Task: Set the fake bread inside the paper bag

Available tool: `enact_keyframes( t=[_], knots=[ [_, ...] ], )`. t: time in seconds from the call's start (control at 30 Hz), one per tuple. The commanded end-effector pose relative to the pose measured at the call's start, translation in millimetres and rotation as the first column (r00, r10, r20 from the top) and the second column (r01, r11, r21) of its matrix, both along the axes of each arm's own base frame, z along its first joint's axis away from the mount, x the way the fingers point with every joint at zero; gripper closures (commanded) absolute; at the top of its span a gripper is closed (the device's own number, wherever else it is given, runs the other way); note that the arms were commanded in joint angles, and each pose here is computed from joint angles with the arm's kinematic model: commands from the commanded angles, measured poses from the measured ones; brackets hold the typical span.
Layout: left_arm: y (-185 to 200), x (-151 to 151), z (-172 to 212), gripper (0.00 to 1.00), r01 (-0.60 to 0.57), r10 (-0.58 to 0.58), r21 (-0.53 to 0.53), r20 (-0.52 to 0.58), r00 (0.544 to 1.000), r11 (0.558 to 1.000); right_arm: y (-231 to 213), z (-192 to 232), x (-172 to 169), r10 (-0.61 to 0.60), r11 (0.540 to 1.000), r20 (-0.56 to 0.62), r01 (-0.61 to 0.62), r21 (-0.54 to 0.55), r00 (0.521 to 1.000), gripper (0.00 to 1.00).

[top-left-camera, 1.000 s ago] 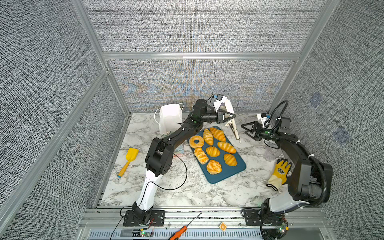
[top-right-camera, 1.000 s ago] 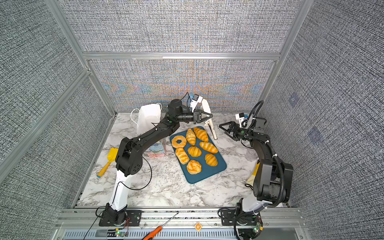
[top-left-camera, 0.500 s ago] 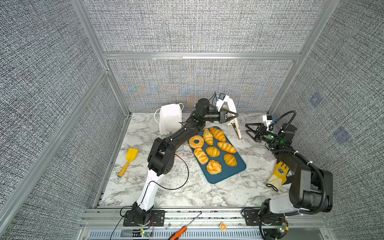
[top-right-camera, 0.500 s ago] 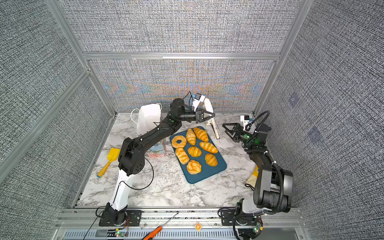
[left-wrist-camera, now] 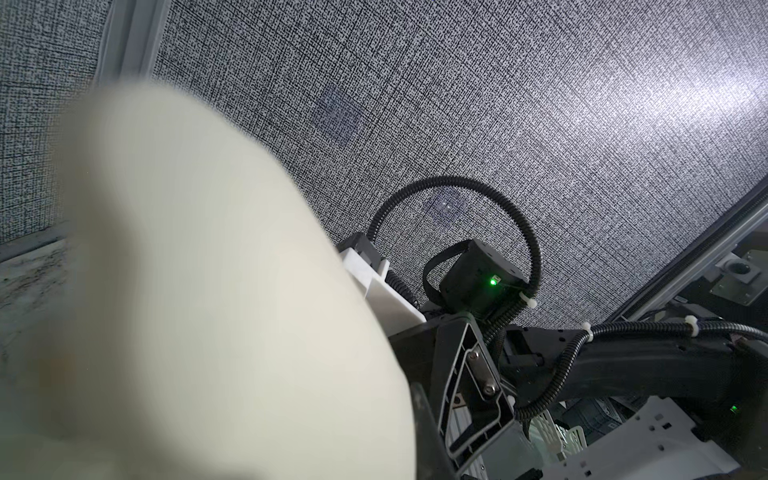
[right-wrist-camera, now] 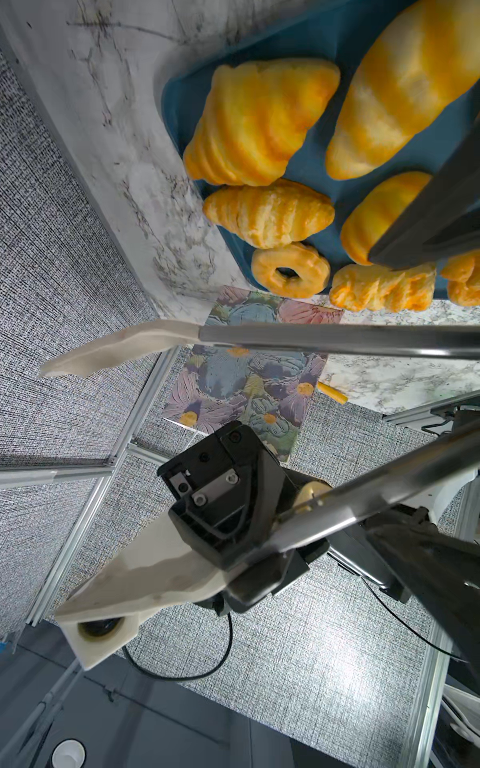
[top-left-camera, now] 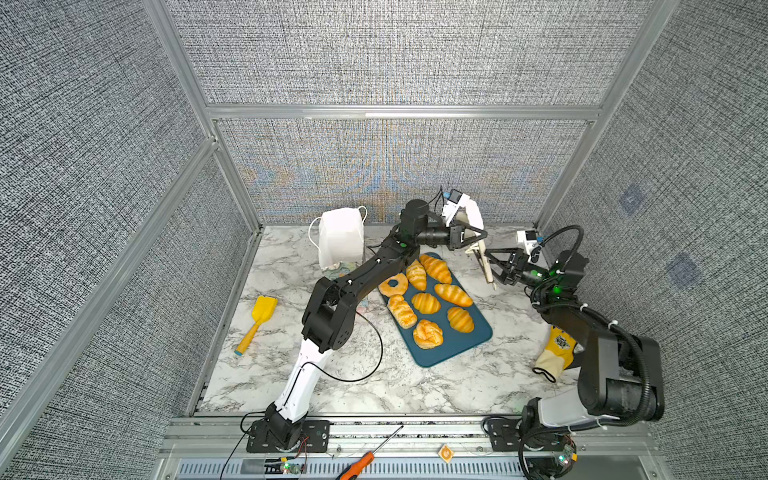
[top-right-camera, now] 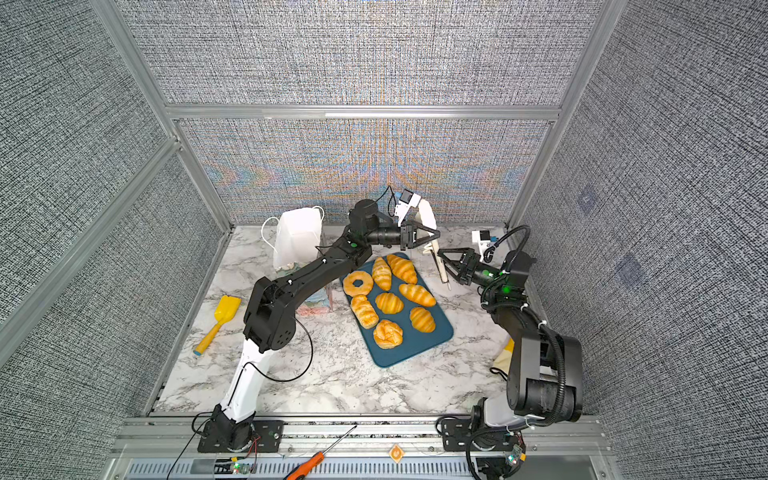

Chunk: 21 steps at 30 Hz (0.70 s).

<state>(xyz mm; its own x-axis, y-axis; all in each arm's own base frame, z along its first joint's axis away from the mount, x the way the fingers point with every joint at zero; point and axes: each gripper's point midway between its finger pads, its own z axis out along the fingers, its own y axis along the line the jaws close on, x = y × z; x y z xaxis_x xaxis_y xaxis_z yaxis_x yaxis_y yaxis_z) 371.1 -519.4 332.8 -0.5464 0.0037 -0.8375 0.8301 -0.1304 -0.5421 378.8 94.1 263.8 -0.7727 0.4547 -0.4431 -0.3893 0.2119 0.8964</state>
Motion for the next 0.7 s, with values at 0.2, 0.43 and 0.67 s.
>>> enact_keyframes(
  t=[0.2,0.43,0.67],
  knots=[
    [-12.0,-15.6,10.8,0.9,0.017,-0.015,-0.033,0.04,0.999,0.999,11.6,22.8,-2.2,0.054,0.996,0.077,-0.06,0.066,0.996,0.06],
    [-20.7,-26.1,7.3,0.9,0.032,-0.031,-0.031,0.036,0.999,0.999,18.8,25.9,-1.3,0.085,0.991,0.082,-0.093,0.093,0.993,0.11],
    [-24.7,-33.6,5.5,0.9,0.04,-0.039,-0.037,0.027,0.999,0.998,18.6,29.1,0.0,0.078,0.992,0.101,-0.087,0.088,0.992,0.13]
  ],
)
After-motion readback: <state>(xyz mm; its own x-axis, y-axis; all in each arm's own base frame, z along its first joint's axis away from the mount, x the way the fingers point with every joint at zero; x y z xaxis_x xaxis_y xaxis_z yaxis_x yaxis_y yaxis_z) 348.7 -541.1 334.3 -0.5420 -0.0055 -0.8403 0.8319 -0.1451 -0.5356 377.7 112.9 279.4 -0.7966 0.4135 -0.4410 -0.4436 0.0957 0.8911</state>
